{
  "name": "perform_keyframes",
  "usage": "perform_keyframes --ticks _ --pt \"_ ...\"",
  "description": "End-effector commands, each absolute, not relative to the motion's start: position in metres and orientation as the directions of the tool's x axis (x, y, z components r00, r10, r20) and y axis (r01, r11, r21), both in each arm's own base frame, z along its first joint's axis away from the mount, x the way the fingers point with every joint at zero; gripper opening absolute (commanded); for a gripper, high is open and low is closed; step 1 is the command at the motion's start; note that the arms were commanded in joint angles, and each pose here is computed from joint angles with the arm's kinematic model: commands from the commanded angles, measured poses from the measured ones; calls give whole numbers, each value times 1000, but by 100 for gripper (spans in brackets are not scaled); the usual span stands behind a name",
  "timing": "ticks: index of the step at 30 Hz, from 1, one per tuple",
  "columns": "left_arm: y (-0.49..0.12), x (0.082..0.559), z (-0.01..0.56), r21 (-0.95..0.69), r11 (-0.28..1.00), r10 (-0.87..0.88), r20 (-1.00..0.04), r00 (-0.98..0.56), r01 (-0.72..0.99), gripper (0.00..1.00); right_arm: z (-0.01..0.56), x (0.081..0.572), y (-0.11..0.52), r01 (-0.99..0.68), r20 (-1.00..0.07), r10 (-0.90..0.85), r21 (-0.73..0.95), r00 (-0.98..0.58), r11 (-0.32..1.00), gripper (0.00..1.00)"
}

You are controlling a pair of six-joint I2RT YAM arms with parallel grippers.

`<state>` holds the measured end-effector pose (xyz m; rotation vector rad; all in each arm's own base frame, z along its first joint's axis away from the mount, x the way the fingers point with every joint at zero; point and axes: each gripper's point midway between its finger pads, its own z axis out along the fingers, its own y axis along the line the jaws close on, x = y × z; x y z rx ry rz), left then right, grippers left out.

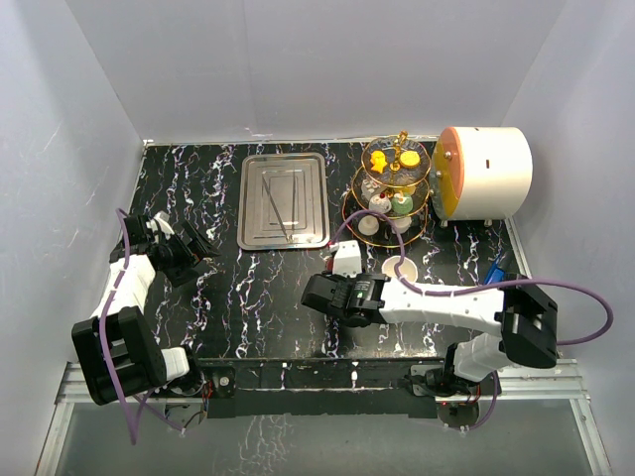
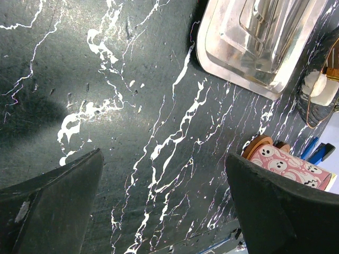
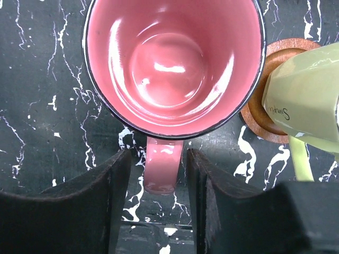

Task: Serve the afternoon tea
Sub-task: Place the cup on the coaster.

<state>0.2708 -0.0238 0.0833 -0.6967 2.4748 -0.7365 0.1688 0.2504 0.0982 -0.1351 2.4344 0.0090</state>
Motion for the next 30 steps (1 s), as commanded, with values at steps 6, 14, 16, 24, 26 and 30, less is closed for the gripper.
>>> perform_keyframes --ticks 6,14,16,24,26,30 --pt "-29 269 90 -611 731 -562 -289 -775 -302 99 144 179 250 -93 -732 2 89 -681 992 55" --pt "-28 270 97 -608 741 -559 -326 -762 -284 99 197 195 237 -88 -832 104 180 -544 980 72" --pt "-27 271 100 -606 744 -560 -337 -757 -281 99 212 201 234 -86 -857 127 195 -499 977 74" --pt "-25 272 112 -592 764 -551 -396 -735 -254 99 254 223 215 -36 -928 148 170 -343 985 82" --pt "-25 271 114 -586 772 -546 -412 -729 -247 99 260 230 212 -33 -939 127 145 -320 989 83" --pt "-25 271 121 -560 794 -532 -452 -716 -236 99 269 244 206 -22 -946 125 138 -298 990 85"
